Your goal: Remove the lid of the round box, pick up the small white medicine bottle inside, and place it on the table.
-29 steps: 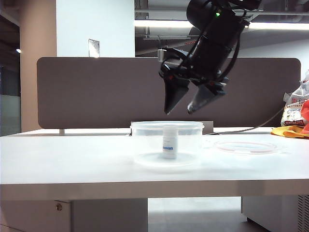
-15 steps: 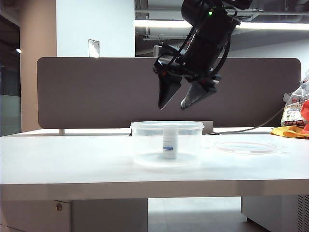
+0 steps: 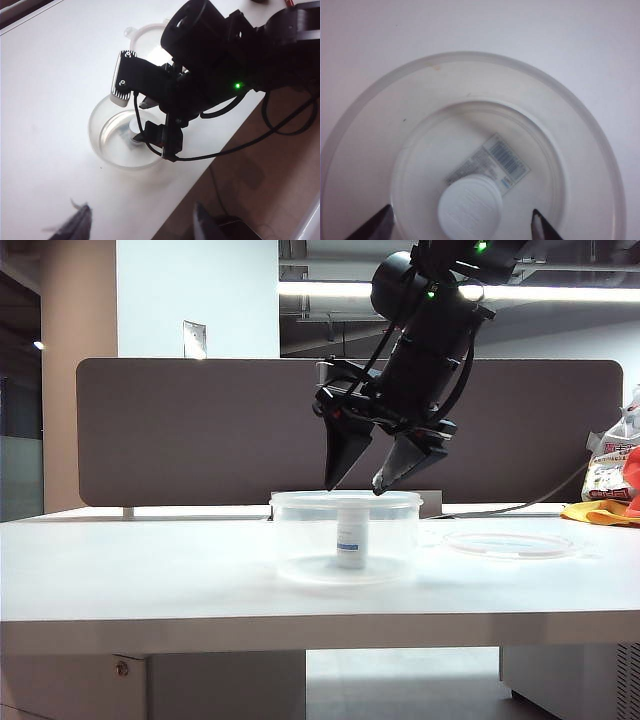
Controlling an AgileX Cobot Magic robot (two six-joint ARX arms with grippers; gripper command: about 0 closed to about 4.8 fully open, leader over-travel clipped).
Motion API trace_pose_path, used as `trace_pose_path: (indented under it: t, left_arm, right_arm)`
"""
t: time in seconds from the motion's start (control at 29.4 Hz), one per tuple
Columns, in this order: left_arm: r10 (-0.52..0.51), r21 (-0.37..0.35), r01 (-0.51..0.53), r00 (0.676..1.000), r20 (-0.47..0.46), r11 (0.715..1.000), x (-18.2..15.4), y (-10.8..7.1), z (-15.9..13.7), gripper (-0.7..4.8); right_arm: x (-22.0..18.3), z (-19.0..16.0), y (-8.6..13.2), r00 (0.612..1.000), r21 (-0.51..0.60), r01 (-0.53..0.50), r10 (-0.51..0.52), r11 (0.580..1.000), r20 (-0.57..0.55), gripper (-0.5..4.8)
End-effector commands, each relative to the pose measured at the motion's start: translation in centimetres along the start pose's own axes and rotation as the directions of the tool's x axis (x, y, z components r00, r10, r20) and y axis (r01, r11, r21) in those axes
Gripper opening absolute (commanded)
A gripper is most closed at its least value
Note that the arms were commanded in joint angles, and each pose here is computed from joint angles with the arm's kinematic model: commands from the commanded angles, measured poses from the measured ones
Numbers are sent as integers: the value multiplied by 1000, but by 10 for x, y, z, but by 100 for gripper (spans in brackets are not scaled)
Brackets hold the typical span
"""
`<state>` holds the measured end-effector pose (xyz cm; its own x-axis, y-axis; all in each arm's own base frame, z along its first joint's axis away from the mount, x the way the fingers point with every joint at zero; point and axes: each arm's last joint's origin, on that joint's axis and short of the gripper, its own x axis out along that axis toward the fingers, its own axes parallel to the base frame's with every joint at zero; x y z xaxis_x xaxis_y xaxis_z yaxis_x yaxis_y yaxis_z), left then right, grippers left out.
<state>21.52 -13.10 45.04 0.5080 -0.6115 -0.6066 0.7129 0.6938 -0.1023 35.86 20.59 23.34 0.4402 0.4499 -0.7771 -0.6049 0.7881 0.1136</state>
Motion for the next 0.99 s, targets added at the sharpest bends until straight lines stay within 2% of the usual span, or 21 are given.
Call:
trace_pose_path:
  t: [0.03,0.37,0.51,0.65,0.78,0.99]
  left_arm:
    - [-1,3,1,1000,0,1000,-1,0,0,266]
    - [-1,2,1,1000,-5,1000,-1,0,-1,266]
    - [-1,1,2,1000,-6,1000,-1,0,-1,266]
    - [-2,0,2,1000,-8,1000,-1,0,-1,266]
    - [-2,-1,2,1000,-12,1000,-1,0,-1,266]
    - [-2,-1,2,1000,-12,1000,-1,0,-1,266]
  right_arm:
    - [1,1,2,1000,14,-9,9,1000,5,351]
    - [7,-1,4,999,20,-31,31,999,-10,344]
    - [12,-3,3,999,23,-32,32,999,-24,304]
    - [18,-6,2,999,26,-30,31,999,-39,301]
    - [21,-6,1,999,27,-28,29,999,-43,196]
    - [22,-5,1,999,24,-28,28,999,-29,149]
